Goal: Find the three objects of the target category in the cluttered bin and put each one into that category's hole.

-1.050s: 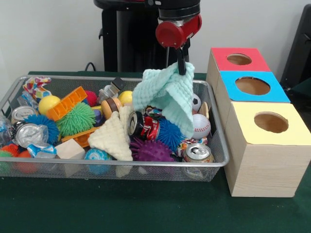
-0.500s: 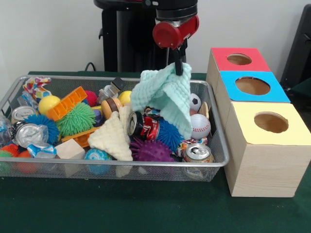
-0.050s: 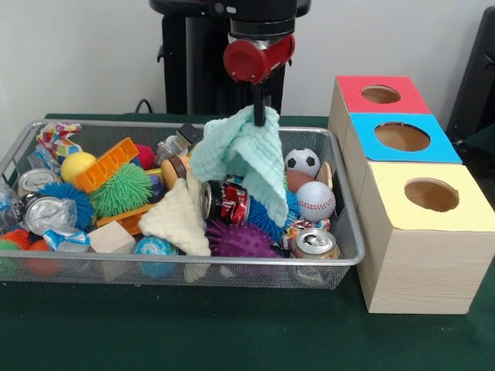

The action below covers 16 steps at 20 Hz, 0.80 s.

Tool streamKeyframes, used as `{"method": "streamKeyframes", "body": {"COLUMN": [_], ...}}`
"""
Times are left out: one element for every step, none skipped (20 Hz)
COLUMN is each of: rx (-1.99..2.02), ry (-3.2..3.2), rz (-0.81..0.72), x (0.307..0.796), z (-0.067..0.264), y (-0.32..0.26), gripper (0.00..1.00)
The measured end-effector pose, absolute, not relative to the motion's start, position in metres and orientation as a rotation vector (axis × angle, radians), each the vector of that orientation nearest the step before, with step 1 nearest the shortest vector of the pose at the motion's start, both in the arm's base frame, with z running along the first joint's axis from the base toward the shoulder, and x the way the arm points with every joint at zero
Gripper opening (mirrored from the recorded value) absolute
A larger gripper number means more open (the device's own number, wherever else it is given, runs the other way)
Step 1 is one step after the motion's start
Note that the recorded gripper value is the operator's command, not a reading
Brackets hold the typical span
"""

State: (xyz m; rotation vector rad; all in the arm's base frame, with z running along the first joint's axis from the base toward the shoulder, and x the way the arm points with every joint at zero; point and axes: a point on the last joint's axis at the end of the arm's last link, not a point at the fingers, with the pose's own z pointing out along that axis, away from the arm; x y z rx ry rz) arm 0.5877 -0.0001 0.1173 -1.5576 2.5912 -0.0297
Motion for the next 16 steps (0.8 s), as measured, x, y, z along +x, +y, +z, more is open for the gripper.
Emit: {"method": "streamKeyframes", "body": {"rx": [-1.567,-1.573,-1.580,-1.587,-1.593,-1.597,-1.606,-1.608,-1.607,-1.606,-1.605,-1.604,-1.609,-1.613,-1.628,-1.638], "ry": [2.593,2.595,2.598,2.600,2.603,2.604,2.607,2.608,2.613,2.618,2.628,2.638,2.648,2.657,2.670,2.679], "rz": [-0.044,-0.056,-0.071,-0.086,-0.099,-0.109,-0.134,-0.142,-0.148,-0.154,-0.158,-0.161,-0.167,-0.173,-0.187,-0.198], "x": [0.588,0.588,0.588,0.588,0.588,0.588,0.588,0.588,0.588,0.588,0.587,0.587,0.586,0.585,0.584,0.582], "z": [0.117,0.116,0.115,0.115,0.114,0.114,0.113,0.112,0.112,0.112,0.112,0.112,0.112,0.112,0.111,0.111], "y": [-0.004,-0.007,-0.011,-0.015,-0.018,-0.021,-0.028,-0.031,-0.035,-0.038,-0.042,-0.045,-0.049,-0.052,-0.057,-0.061], "gripper": [0.00,0.00,0.00,0.00,0.00,0.00,0.00,0.00,0.00,0.00,0.00,0.00,0.00,0.00,0.00,0.00]}}
